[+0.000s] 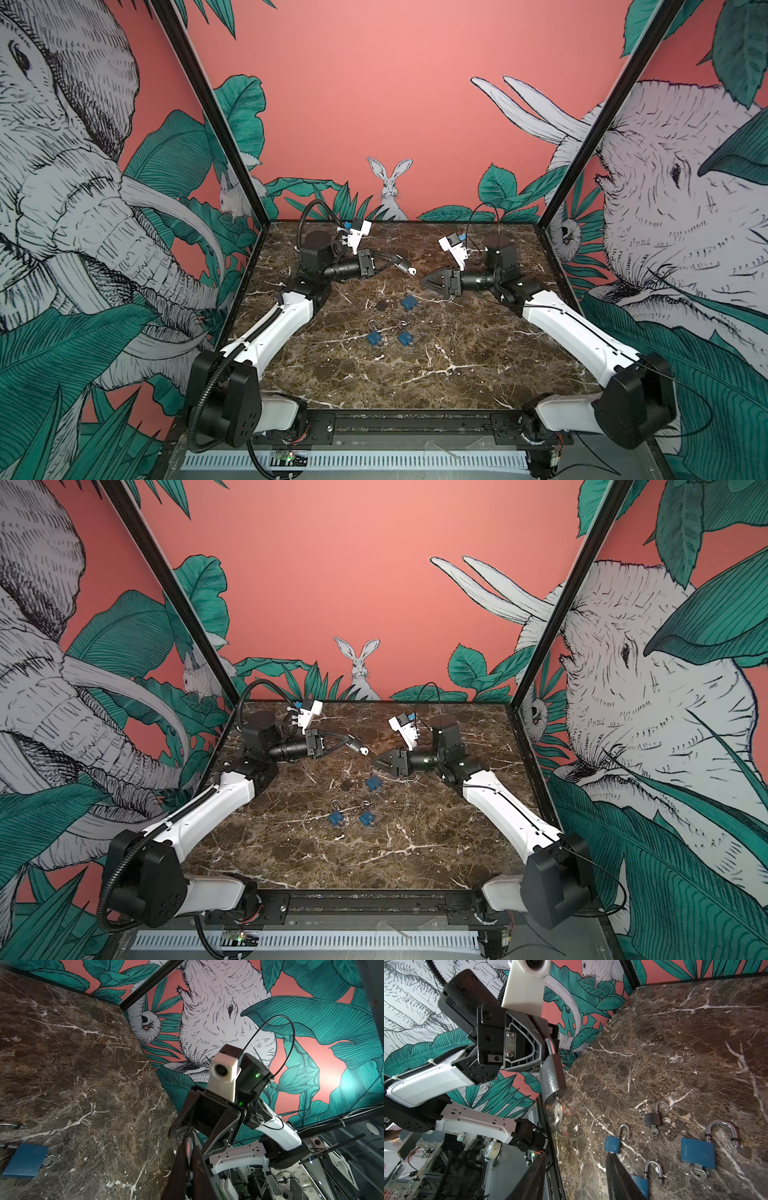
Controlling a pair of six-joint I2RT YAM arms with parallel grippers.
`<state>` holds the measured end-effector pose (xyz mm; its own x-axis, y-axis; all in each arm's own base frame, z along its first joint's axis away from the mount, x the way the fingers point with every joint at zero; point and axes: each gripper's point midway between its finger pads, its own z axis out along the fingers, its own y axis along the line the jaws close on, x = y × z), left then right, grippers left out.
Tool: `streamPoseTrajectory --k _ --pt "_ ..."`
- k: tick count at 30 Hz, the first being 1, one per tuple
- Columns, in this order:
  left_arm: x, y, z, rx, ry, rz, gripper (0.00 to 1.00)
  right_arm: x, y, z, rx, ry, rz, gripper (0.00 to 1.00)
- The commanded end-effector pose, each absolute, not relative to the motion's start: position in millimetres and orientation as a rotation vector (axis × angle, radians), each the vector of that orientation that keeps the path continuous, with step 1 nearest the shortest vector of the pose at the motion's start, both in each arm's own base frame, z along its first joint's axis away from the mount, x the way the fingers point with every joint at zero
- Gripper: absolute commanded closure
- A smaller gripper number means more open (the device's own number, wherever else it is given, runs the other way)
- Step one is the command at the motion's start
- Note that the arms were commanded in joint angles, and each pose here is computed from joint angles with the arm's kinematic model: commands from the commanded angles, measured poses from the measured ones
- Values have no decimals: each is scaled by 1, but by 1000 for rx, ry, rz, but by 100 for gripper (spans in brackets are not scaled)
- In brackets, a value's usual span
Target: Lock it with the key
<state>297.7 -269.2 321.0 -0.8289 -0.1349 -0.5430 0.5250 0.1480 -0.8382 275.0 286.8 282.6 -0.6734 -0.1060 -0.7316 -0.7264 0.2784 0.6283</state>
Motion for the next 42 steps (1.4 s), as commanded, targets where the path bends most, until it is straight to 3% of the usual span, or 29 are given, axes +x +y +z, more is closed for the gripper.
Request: streamPoseTrajectory --k 1,7,16,24,42 --pt "292 -271 326 418 1902 -1734 100 277 292 294 -793 1935 1397 54" --pt "292 -275 324 427 1908 -1747 100 279 298 300 -804 1911 1408 56" --pt "292 -281 321 441 1914 -1760 100 281 307 305 -827 1896 1427 70" --pt "293 -281 323 440 1903 -1753 100 281 308 306 -828 1894 1436 100" --pt "311 -266 351 389 1801 -1726 100 268 302 289 -746 1875 1579 100"
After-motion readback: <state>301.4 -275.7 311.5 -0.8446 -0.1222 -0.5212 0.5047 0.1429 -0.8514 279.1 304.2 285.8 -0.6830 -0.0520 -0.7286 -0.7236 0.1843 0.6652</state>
